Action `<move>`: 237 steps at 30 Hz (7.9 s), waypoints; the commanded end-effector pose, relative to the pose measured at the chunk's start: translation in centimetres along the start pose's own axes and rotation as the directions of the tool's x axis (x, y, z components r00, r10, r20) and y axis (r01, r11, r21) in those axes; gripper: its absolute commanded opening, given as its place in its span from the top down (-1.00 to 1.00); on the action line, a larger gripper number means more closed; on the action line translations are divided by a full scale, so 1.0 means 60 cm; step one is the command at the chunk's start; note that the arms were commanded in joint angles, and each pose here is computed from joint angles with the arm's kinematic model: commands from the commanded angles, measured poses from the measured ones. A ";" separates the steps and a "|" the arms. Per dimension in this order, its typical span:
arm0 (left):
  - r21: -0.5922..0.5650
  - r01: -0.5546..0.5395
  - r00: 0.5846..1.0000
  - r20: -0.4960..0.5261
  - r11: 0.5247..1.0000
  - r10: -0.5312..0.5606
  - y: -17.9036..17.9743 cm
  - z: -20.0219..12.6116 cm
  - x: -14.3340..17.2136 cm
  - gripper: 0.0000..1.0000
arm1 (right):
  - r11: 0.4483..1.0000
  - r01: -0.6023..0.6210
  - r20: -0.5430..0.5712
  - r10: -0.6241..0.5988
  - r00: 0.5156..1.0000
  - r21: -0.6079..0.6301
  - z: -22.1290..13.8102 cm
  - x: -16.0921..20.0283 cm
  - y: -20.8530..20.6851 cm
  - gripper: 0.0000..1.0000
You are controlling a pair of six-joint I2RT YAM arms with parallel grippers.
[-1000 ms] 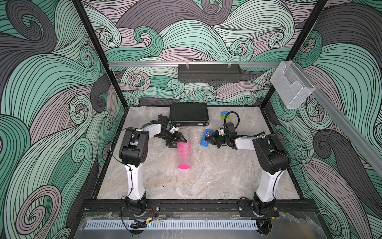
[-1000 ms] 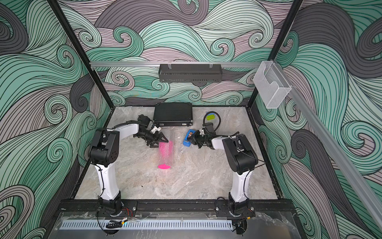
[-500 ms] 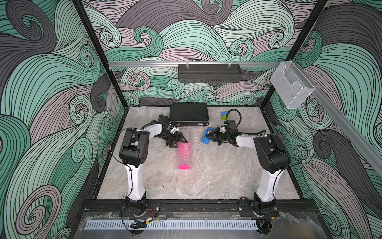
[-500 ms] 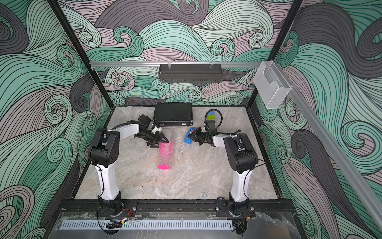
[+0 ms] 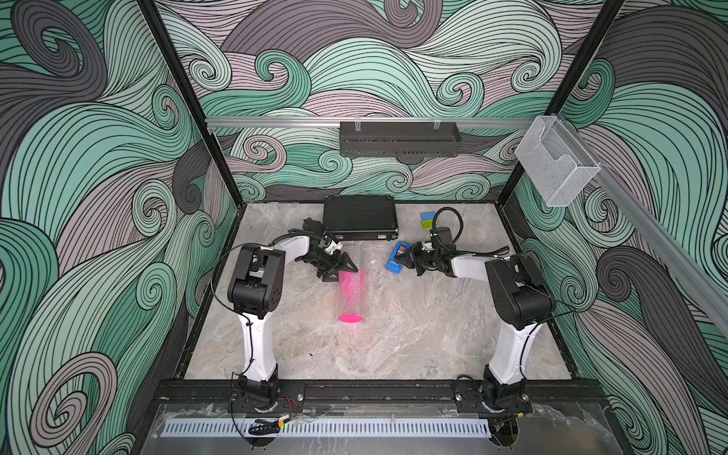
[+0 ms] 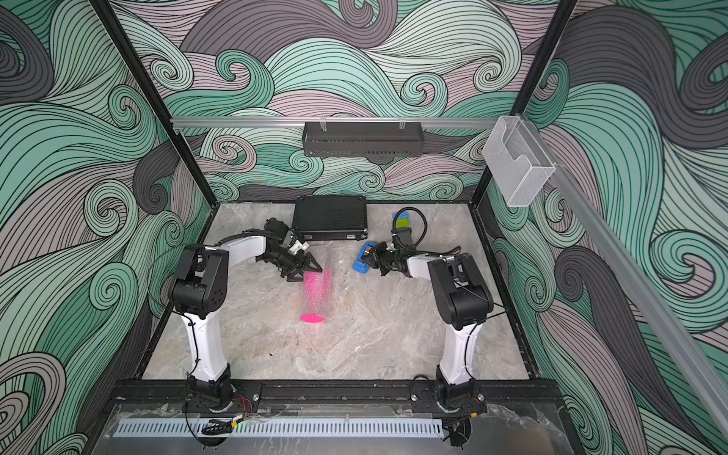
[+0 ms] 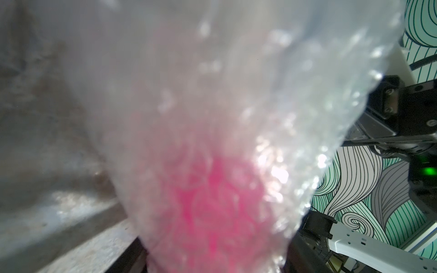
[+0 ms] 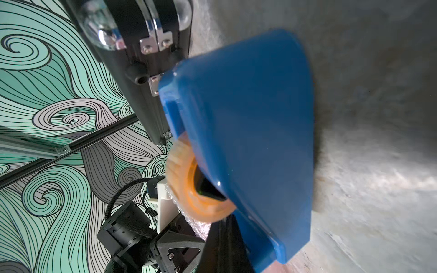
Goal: Wrap wine glasses in bubble wrap
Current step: Pull the tape from the tape cutter, then tear off the tape using the Tape Cutter, then stick the tape on the bubble wrap.
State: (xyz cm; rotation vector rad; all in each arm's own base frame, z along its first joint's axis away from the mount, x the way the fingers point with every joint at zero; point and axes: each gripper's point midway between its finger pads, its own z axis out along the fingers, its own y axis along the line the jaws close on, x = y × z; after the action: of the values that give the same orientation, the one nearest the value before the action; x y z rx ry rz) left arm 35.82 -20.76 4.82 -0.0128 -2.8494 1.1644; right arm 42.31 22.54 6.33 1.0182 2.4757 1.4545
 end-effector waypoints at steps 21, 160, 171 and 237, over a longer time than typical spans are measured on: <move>-0.206 0.051 0.992 -0.099 0.977 -0.073 0.068 0.033 0.054 -0.44 | 0.968 -0.139 0.061 0.155 0.986 -0.209 -0.045 -0.072 0.071 1.00; -0.134 0.068 0.986 -0.140 0.989 -0.087 0.043 0.051 0.067 -0.44 | 0.973 -0.145 0.142 0.120 0.983 0.182 0.058 0.095 -0.164 1.00; -0.123 0.051 0.988 -0.139 0.991 -0.068 0.034 0.046 0.066 -0.44 | 0.986 0.106 -0.034 -0.103 0.994 0.126 -0.014 0.150 -0.085 1.00; -0.134 0.014 0.987 -0.158 0.991 -0.036 0.032 0.047 0.068 -0.43 | 0.543 0.836 -0.740 -0.530 0.415 0.080 0.059 0.255 -0.024 0.46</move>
State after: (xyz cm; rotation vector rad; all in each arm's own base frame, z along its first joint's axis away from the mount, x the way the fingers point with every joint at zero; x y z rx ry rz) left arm 33.84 -22.46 5.07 -0.0992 -2.8010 1.1293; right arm 30.21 33.97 7.84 -0.7812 3.1057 1.0930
